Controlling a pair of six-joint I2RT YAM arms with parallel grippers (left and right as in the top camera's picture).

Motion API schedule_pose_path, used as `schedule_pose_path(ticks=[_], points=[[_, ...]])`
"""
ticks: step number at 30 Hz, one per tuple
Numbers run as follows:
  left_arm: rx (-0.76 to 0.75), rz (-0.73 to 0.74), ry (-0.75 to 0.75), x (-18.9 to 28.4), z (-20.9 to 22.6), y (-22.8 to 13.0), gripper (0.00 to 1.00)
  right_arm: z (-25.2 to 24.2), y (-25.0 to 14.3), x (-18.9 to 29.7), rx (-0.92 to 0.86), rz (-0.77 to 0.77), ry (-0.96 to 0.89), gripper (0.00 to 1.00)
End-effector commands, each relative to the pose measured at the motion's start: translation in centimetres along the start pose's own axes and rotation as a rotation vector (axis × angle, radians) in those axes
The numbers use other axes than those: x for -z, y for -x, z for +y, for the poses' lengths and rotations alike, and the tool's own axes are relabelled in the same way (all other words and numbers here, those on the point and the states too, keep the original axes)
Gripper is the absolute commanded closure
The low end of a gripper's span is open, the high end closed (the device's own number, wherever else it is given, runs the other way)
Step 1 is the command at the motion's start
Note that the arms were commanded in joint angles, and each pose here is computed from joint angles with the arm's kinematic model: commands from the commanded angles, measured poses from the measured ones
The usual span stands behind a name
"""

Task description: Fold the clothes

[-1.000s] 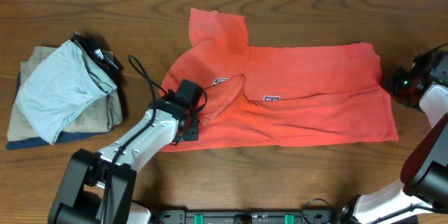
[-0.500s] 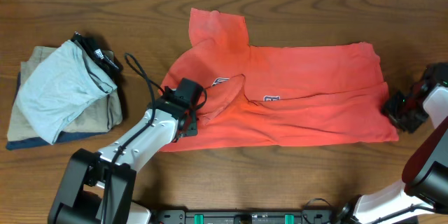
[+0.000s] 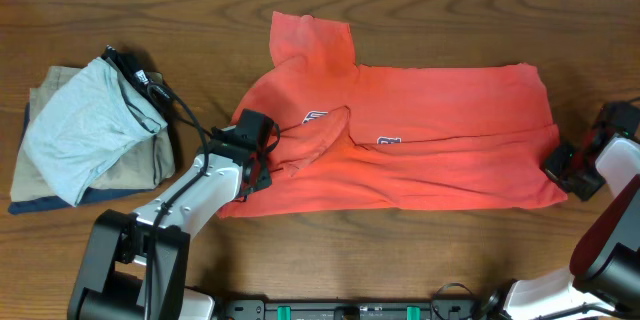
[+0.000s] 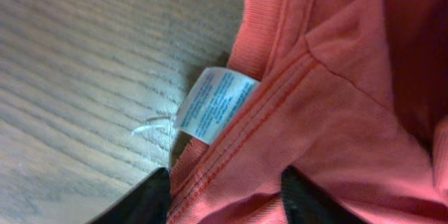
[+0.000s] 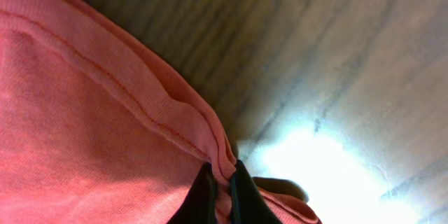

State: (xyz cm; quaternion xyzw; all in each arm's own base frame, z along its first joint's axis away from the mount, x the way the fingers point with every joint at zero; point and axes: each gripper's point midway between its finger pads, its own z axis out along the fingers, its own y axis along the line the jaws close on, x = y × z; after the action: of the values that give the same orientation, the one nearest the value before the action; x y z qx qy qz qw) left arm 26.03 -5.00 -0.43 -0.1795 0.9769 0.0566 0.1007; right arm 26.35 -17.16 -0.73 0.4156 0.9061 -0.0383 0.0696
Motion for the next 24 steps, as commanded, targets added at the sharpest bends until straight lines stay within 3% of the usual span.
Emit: schedule_pose_path(ticks=[1, 8, 12, 19, 21, 22, 24], points=[[-0.013, 0.155, 0.056, -1.4, 1.6, -3.7, 0.59, -3.7, -6.3, -2.9, -0.016, 0.185, -0.174, 0.99], [0.039, 0.378, 0.213, 0.2, 5.3, -8.9, 0.61, -7.7, -7.6, -1.5, -0.133, 0.196, -0.405, 0.99], [0.101, 0.451, 0.166, 0.6, 4.4, -10.2, 0.61, -8.2, -8.0, -1.1, -0.15, 0.206, -0.429, 0.99], [0.016, 0.402, 0.077, 1.4, 2.7, -8.2, 0.6, -6.2, -6.3, 0.9, -0.187, 0.146, -0.309, 0.97], [-0.006, 0.355, 0.035, 2.4, 1.8, -6.6, 0.59, -5.0, -4.9, 2.2, -0.178, 0.098, -0.234, 0.92], [-0.013, 0.312, 0.009, 3.1, 1.1, -5.3, 0.56, -4.3, -4.0, 3.1, -0.174, 0.068, -0.187, 0.85], [-0.024, 0.223, -0.041, 4.7, -0.1, -2.7, 0.5, -2.7, -2.5, 4.8, -0.179, 0.016, -0.091, 0.59]])
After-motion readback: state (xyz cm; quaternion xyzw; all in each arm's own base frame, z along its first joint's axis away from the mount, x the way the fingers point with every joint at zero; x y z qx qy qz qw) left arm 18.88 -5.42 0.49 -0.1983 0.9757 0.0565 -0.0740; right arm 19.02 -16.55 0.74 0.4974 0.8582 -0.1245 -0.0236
